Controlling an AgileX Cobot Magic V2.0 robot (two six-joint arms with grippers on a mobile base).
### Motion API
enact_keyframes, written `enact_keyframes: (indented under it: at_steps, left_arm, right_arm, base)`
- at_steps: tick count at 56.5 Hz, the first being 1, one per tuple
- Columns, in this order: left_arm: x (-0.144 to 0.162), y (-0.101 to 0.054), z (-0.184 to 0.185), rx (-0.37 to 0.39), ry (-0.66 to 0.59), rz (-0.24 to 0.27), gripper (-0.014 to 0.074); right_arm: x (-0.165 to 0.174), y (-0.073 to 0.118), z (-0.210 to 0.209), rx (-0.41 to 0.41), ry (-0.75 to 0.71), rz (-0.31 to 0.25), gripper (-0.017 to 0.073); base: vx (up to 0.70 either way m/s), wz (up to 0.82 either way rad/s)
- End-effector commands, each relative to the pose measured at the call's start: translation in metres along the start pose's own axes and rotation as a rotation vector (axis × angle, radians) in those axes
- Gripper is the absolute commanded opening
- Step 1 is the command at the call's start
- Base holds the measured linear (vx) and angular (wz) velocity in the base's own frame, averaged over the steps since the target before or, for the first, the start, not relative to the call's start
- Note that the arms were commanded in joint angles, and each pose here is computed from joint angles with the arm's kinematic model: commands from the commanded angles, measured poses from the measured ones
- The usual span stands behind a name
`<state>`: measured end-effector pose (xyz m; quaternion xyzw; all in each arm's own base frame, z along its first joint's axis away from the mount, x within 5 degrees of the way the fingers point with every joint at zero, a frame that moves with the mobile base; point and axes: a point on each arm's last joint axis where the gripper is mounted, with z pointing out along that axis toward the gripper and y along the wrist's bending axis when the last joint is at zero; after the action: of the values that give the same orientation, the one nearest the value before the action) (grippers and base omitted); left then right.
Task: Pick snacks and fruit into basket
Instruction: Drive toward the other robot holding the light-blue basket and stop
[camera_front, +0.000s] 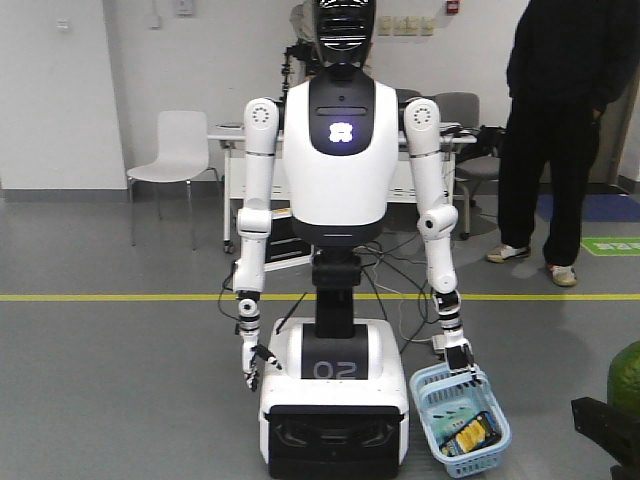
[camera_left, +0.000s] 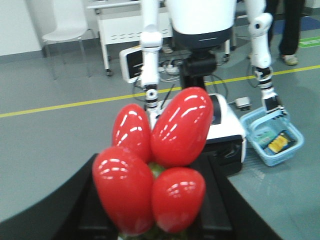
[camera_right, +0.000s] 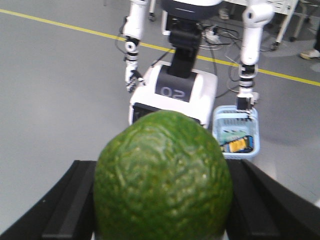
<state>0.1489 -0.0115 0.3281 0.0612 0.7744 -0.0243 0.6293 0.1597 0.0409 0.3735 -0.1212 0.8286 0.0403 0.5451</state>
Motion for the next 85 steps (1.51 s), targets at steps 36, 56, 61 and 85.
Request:
enact_keyframes:
  at_steps: [36,56,61,85]
  left_arm:
    - [-0.0170,0.0034,-0.0043,-0.039,-0.103,-0.012,-0.0003]
    - [-0.0170,0.0034,-0.0043,-0.039,-0.103,-0.012,-0.0003]
    - [-0.0170,0.0034,-0.0043,-0.039,-0.103,-0.012,-0.0003]
    - [-0.0170,0.0034,-0.0043,-0.039,-0.103,-0.012,-0.0003]
  right_arm:
    - [-0.0167,-0.0012,-0.0075,0.006,-0.120,-0.020,-0.0008]
    - [-0.0167,-0.0012,-0.0075,0.006,-0.120,-0.020,-0.0008]
    - [-0.0167,-0.0012,-0.0075,0.006,-0.120,-0.020,-0.0008]
    - [-0.0167,-0.0012,-0.0075,0.006,-0.120,-0.020,-0.0008]
  base:
    - [0.17,-0.38]
    - [0.23,-0.13]
    - [0.25,-0.04]
    - [0.24,0.10]
